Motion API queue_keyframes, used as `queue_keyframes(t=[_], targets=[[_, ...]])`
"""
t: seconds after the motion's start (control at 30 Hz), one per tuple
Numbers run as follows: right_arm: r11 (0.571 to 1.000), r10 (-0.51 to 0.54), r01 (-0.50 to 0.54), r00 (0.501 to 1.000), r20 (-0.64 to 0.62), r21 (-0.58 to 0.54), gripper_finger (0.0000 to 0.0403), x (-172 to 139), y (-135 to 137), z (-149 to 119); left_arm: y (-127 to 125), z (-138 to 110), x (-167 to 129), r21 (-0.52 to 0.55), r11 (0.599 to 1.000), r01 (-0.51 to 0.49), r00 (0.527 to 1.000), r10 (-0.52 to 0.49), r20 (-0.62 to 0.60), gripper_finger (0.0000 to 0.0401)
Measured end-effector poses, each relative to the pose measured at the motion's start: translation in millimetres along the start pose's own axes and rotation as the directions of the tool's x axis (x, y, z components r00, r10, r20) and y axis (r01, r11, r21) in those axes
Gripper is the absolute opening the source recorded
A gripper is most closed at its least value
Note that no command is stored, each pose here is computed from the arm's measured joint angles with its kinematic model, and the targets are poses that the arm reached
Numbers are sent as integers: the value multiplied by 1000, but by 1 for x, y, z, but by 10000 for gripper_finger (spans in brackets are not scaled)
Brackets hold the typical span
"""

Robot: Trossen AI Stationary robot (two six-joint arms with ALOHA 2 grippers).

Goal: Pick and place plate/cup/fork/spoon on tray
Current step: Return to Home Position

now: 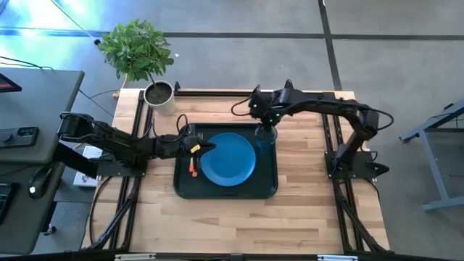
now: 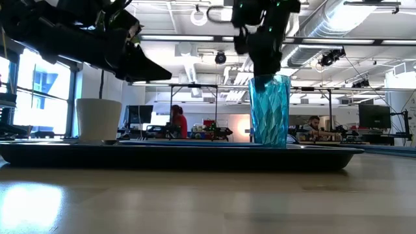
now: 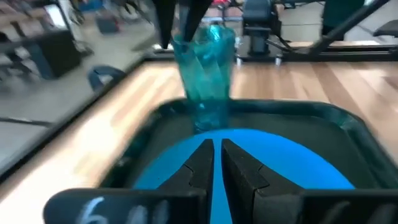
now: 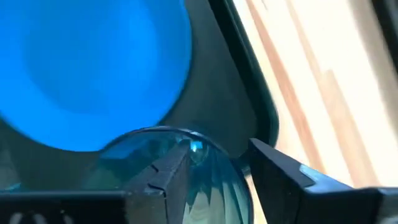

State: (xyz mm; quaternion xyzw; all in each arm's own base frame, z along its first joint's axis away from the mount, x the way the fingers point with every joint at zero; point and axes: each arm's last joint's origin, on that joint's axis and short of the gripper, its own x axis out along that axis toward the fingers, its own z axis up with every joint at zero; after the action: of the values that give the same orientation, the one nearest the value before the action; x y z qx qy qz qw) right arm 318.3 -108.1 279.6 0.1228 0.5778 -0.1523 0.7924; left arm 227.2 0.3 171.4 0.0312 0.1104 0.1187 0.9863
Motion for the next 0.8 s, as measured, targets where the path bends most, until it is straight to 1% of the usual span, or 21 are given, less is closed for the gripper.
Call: queue_keyframes(t=[0.1, 0.27, 0.37, 0.43, 0.47, 0.5, 0.53, 0.6, 0.67, 0.73, 0.77, 0.8], targets=[[999, 26, -22, 996, 88, -49, 158, -25, -1, -4, 4, 5, -1, 25, 998, -61, 997, 60, 42, 20], [997, 44, -26, 968, 246, -76, 158, -73, -4, -22, 21, 19, -6, 32, 991, -130, 984, 126, 123, 19], [992, 76, -31, 923, 378, -123, 158, -91, 2, -45, 30, 27, -14, 19, 991, -130, 980, 126, 152, 19], [989, 101, -36, 873, 477, -142, 158, -92, 6, -65, 33, 32, -20, 17, 995, -102, 980, 98, 171, 19], [988, 115, -39, 834, 540, -150, 158, -90, 9, -76, 34, 34, -23, 26, 996, -89, 981, 83, 174, 19], [986, 132, -42, 784, 606, -161, 158, -87, 11, -84, 35, 36, -27, 39, 996, -80, 981, 71, 180, 19], [983, 154, -42, 706, 692, -176, 158, -83, 14, -93, 36, 38, -29, 53, 996, -76, 980, 65, 190, 19], [977, 203, -52, 533, 821, -208, 158, -65, 19, -107, 39, 43, -33, 78, 994, -80, 973, 61, 224, 19], [966, 255, -76, 376, 891, -245, 158, -42, 24, -121, 44, 46, -34, 104, 992, -77, 966, 49, 252, 19], [959, 282, -96, 266, 922, -266, 158, -24, 24, -134, 50, 47, -32, 125, 990, -59, 958, 21, 287, 19], [957, 288, -111, 220, 932, -270, 158, -19, 24, -139, 53, 48, -31, 129, 990, -49, 954, 8, 301, 19], [952, 301, -117, 187, 935, -283, 158, -16, 23, -144, 56, 47, -29, 128, 991, -43, 951, 2, 308, 19]])
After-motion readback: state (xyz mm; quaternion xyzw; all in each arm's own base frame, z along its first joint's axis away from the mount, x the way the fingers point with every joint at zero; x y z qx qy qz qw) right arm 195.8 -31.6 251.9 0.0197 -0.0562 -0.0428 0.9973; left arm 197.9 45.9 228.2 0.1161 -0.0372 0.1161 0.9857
